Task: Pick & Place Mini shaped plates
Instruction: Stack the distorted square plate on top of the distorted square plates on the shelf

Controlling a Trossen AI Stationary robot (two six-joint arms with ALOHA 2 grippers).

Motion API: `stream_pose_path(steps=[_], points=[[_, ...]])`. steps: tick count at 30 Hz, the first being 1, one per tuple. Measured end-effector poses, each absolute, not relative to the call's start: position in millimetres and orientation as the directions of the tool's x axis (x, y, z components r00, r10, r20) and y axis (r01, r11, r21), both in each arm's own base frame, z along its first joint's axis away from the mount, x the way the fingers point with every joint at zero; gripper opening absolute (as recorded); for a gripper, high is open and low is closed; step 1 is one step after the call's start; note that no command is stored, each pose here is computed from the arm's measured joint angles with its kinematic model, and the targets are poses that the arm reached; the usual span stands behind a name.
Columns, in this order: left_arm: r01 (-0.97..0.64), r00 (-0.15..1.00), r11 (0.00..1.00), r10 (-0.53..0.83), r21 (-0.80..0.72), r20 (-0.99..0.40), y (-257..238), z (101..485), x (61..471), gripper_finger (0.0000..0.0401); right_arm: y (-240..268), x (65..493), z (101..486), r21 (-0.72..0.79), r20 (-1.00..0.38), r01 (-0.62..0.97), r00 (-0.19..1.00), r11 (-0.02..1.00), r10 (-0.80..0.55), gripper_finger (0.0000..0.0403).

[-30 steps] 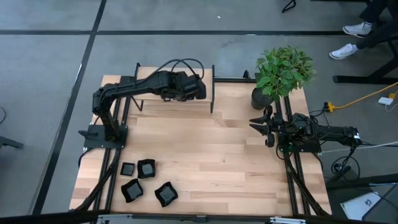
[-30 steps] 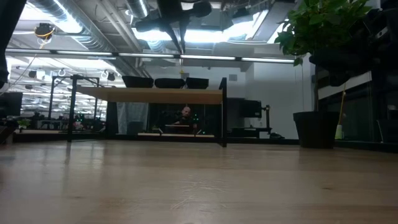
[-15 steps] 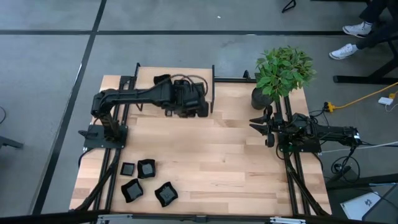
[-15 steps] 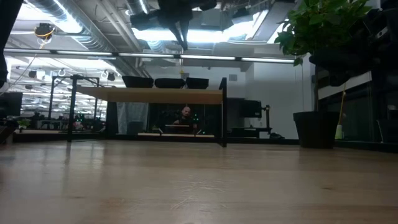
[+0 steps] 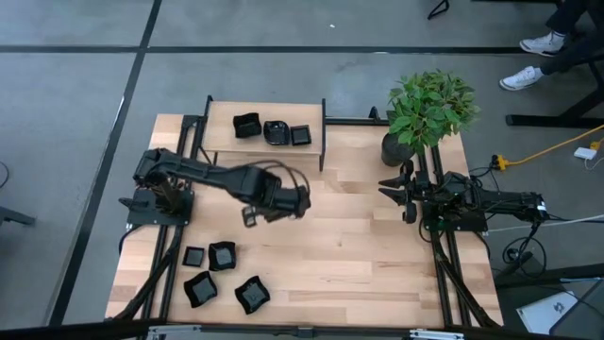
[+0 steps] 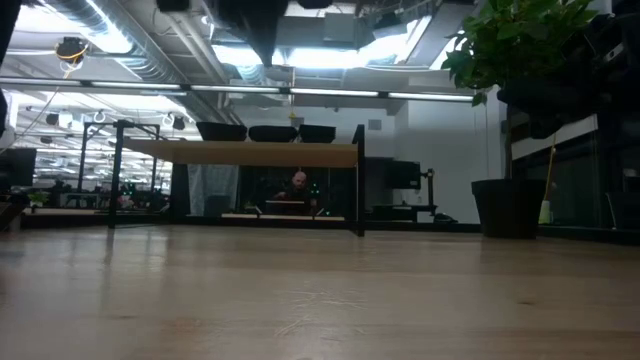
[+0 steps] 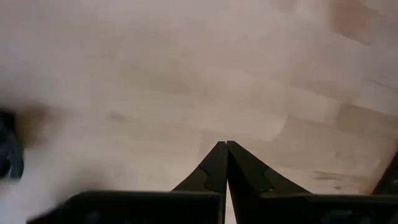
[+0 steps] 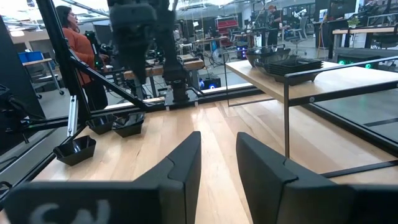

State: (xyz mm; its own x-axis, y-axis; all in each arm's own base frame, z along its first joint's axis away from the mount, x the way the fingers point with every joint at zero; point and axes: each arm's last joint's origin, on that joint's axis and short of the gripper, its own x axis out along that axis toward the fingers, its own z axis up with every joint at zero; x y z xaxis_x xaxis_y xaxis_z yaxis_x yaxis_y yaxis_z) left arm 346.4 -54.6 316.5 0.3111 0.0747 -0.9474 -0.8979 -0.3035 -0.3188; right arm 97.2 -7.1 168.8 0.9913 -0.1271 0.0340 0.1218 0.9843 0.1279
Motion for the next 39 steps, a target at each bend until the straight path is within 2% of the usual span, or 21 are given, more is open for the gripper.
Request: stream_pose_path(steps=[4,10,24,32,39], points=[[-0.884,0.277,-0.379,0.046,-0.273,-0.960,-75.5,315.5,338.8,0.0005,-7.2,97.2,168.8,0.128,0.034,0.122,0.991,0.984,-0.128,0.0103],[-0.894,0.171,-0.424,-0.016,-0.148,-0.985,-103.5,312.1,323.1,0.0003,-7.1,97.2,168.7,0.128,0.033,0.122,0.991,0.984,-0.127,0.0103],[-0.819,-0.205,-0.529,-0.090,0.221,-0.975,-160.7,278.2,299.7,0.0019,-7.2,97.2,168.8,0.128,0.034,0.122,0.991,0.984,-0.128,0.0103],[-0.721,-0.302,-0.646,-0.035,0.253,-0.953,-173.4,254.0,294.8,0.0023,-7.2,97.2,168.7,0.128,0.033,0.123,0.991,0.984,-0.128,0.0103],[-0.645,-0.414,-0.701,-0.014,0.304,-0.910,-161.6,227.4,286.5,0.0052,-7.1,97.2,168.8,0.128,0.034,0.122,0.991,0.984,-0.128,0.0103]])
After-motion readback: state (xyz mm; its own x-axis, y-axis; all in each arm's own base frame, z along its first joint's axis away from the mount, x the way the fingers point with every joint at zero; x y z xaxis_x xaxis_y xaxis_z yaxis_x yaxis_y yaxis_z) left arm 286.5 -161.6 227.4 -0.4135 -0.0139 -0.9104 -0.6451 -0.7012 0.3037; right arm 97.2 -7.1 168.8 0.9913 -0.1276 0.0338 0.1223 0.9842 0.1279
